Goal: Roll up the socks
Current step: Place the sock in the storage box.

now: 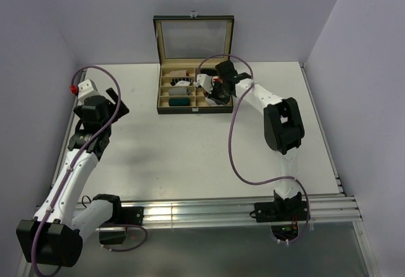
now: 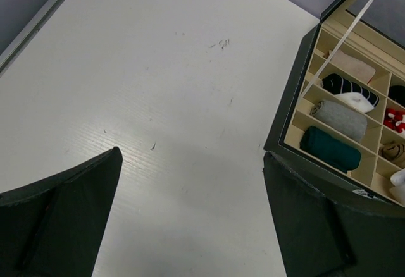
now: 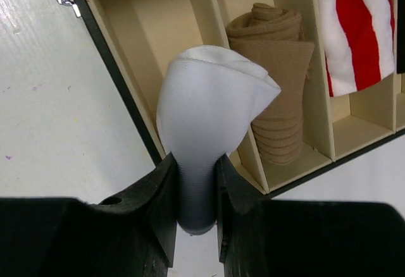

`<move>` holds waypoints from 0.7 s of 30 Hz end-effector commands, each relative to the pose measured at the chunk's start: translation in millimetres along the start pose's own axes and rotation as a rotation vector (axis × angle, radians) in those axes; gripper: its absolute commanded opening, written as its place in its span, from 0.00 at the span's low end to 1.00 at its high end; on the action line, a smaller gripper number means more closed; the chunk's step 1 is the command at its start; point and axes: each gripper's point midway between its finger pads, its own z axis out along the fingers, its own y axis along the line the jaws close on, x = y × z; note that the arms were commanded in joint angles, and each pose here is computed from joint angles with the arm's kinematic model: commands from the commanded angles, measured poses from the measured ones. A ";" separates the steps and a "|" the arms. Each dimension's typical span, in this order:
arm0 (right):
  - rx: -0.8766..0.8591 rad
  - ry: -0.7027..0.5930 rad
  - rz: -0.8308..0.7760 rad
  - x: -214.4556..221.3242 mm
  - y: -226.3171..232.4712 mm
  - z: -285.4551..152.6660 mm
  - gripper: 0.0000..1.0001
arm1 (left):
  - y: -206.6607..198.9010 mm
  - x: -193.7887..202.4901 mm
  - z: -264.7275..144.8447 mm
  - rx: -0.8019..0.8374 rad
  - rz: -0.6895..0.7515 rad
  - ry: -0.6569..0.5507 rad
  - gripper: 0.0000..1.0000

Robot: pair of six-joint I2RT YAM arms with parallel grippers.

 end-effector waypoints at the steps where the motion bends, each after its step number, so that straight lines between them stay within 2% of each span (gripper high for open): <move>1: -0.051 -0.047 -0.055 -13.1 -1.7 8.6 0.04 | -3.7 -11.5 1.4 0.002 0.006 -0.050 0.99; 6: -0.064 -0.072 -0.072 -17.0 -3.1 21.6 0.05 | -4.4 -8.8 3.5 0.000 0.006 -0.040 1.00; 12: -0.113 -0.032 -0.062 -3.5 6.4 39.4 0.08 | -3.3 -6.0 7.6 -0.013 0.010 -0.032 0.99; 15: -0.126 -0.042 -0.050 -4.1 9.0 40.9 0.12 | -4.0 -4.3 8.5 -0.009 0.013 -0.026 0.99; 18: -0.141 -0.062 -0.037 -8.0 11.4 38.9 0.27 | -4.1 -5.9 7.7 -0.009 0.013 -0.030 1.00; 19: -0.140 -0.063 -0.035 -8.2 11.7 37.8 0.53 | -3.9 -5.2 7.8 -0.009 0.014 -0.029 0.99; 20: -0.148 -0.060 -0.038 -7.4 13.4 37.2 0.58 | -3.8 -4.8 7.6 -0.008 0.015 -0.028 0.99; 21: -0.159 -0.059 -0.039 -7.2 15.4 36.3 0.59 | -3.6 -5.0 7.6 -0.009 0.014 -0.029 0.99</move>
